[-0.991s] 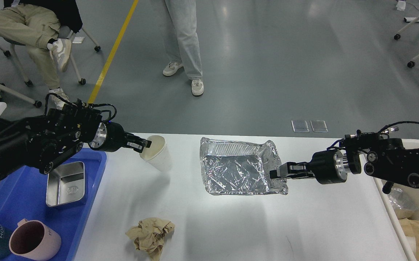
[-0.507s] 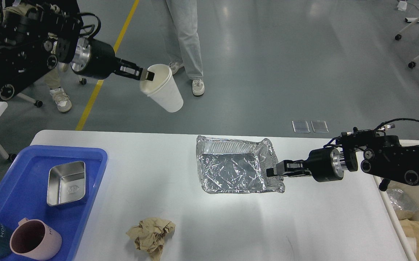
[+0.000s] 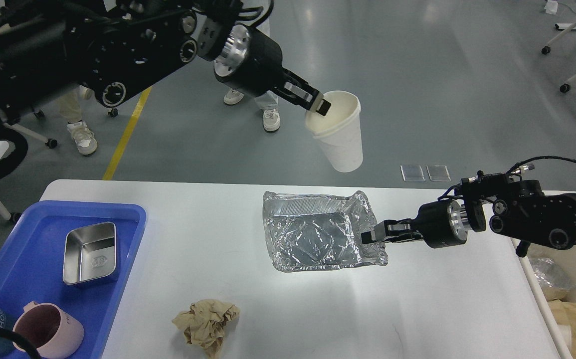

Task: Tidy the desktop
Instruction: 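Lift the paper cup with the left gripper over the foil tray, then lower the paper cup into the foil tray and open the left gripper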

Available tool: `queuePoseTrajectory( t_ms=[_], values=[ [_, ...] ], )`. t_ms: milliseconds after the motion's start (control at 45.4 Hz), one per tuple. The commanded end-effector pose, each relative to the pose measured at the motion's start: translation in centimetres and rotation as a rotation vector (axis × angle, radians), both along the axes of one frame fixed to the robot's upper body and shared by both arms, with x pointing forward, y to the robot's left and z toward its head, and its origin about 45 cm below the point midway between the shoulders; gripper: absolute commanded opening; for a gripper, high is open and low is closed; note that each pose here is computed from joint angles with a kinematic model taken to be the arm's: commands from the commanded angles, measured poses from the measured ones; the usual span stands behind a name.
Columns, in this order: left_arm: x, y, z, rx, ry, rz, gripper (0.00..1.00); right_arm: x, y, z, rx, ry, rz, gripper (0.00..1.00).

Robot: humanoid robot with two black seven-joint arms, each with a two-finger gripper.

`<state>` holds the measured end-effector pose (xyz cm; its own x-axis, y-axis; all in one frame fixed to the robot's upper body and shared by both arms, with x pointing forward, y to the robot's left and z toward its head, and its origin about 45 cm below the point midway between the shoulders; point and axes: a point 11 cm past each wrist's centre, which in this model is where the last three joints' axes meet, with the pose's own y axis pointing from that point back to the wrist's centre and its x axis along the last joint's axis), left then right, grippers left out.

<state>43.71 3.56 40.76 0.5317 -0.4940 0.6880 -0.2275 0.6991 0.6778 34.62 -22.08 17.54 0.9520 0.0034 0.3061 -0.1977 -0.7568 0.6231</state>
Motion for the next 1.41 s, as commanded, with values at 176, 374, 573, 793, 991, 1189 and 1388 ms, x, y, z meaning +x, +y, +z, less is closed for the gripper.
queuePoseTrajectory(
  t_ms=[176,374,573,793,991,1189,1388],
  values=[
    [-2.4,-4.4,-1.9,0.063,0.02,-0.105,0.01,0.1,0.3,0.1,-0.009,-0.003,0.015,0.0],
    [-3.2,-5.0,-2.5,0.097,0.043,-0.124,0.01,0.2,0.0,-0.1,-0.016,-0.005,0.004,0.0],
    [-3.5,-5.0,-3.7,0.154,0.054,-0.134,0.02,0.5,-0.8,-0.4,-0.035,-0.009,-0.011,0.0],
    [-3.3,-3.5,-5.6,0.249,0.053,-0.125,0.03,0.9,-2.9,-1.2,-0.106,-0.01,-0.031,0.0],
    [-3.4,-3.5,-6.2,0.265,0.05,-0.128,0.03,1.0,-3.2,-1.1,-0.12,-0.014,-0.032,0.0],
    [-3.7,-4.3,-7.0,0.256,0.031,-0.146,0.04,1.4,-3.1,-0.3,-0.115,-0.031,-0.028,0.0],
    [-3.9,-4.9,-8.5,0.26,0.012,-0.16,0.06,1.8,-2.7,0.3,-0.112,-0.041,-0.02,0.0]
  ],
)
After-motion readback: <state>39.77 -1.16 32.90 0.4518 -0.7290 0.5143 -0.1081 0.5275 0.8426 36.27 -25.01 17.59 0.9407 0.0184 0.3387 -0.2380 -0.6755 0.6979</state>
